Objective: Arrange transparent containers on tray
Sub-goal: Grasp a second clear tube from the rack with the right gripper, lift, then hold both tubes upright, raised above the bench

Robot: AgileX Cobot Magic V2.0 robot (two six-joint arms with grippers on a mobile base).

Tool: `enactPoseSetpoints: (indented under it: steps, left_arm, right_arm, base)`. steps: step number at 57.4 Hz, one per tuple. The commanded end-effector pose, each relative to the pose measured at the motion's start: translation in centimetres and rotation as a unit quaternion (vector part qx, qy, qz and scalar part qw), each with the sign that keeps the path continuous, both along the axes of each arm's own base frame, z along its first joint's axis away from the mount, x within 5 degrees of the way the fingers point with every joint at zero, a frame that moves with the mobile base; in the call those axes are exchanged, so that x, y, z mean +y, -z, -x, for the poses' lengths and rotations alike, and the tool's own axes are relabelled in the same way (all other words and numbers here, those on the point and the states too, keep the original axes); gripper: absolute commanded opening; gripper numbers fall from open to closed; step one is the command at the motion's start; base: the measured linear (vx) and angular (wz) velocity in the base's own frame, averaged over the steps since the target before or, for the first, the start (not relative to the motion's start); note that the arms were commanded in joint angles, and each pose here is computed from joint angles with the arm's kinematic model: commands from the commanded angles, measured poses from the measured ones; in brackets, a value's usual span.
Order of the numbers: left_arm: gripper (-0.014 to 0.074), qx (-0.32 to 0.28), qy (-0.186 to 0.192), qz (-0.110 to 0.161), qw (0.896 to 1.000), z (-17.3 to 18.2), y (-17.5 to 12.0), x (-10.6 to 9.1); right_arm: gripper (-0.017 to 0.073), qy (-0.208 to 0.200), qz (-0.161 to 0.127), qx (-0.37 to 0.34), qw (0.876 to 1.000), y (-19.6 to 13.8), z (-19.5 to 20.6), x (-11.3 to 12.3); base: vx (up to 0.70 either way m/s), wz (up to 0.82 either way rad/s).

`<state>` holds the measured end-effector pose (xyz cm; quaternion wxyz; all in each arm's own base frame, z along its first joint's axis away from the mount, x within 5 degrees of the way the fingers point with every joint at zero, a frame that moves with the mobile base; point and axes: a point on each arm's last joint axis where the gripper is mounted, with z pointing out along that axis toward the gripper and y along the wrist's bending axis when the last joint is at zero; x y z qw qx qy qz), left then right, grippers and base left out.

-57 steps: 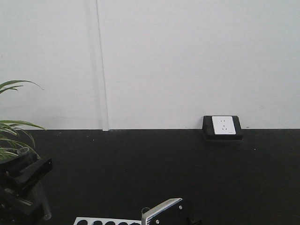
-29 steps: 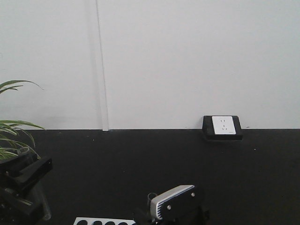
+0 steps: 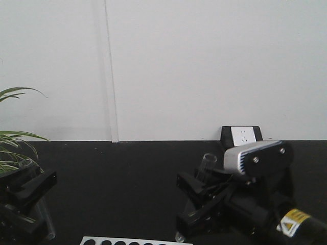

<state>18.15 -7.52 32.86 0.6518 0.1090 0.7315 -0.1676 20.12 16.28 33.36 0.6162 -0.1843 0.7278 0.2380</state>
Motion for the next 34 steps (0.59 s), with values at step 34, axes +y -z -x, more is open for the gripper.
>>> enactPoseSetpoints:
  steps: [34]
  left_arm:
    - [0.0111, -0.102, 0.004, 0.047, 0.994, 3.2, -4.3, 1.2]
  right_arm:
    - [-0.0008, -0.017, 0.090, -0.113, 0.989, -8.1, 6.2, -7.0]
  base:
    - [0.00, 0.00]
